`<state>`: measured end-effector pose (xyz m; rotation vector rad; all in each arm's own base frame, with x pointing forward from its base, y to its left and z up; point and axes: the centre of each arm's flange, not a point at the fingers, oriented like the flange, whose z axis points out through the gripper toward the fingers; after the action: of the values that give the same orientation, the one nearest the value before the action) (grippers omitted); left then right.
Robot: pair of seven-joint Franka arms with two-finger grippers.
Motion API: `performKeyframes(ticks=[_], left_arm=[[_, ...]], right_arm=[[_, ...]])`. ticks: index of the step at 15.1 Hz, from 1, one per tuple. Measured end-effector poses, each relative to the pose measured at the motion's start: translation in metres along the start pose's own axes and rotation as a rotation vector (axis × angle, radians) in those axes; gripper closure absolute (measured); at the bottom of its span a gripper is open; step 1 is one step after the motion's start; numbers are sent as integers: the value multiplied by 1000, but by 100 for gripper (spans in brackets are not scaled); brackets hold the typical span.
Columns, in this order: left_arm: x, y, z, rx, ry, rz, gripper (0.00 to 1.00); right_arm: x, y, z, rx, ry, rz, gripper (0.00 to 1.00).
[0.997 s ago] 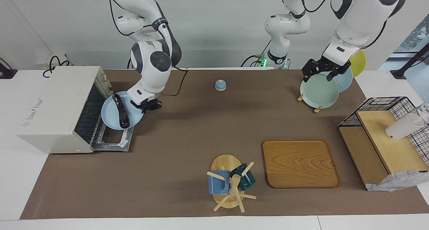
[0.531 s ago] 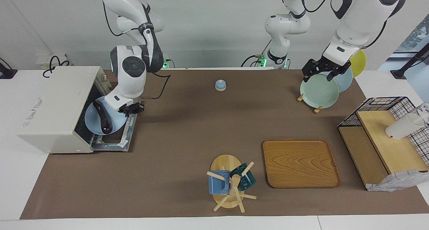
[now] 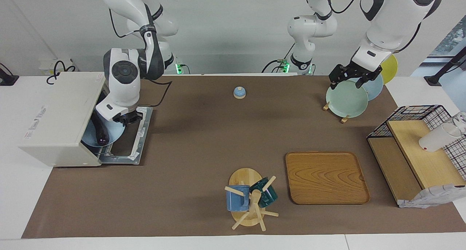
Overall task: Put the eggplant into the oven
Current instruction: 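Push the plate into the oven with the right gripper, then release the plate and pull the right gripper out of the oven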
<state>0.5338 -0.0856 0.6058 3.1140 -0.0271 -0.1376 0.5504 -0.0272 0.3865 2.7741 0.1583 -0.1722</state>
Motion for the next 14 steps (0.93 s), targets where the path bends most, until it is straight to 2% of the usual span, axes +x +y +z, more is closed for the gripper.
performKeyframes(ticks=[5, 10, 13, 14], left_arm=[[0, 0, 0, 0, 0, 0, 0], [0, 0, 0, 0, 0, 0, 0], [0, 0, 0, 0, 0, 0, 0], [0, 0, 0, 0, 0, 0, 0]], right_arm=[[-5, 0, 18, 16, 39, 2, 97], [-7, 5, 20, 19, 41, 12, 94], [-8, 4, 22, 20, 35, 10, 66], [-8, 3, 22, 19, 33, 9, 59]])
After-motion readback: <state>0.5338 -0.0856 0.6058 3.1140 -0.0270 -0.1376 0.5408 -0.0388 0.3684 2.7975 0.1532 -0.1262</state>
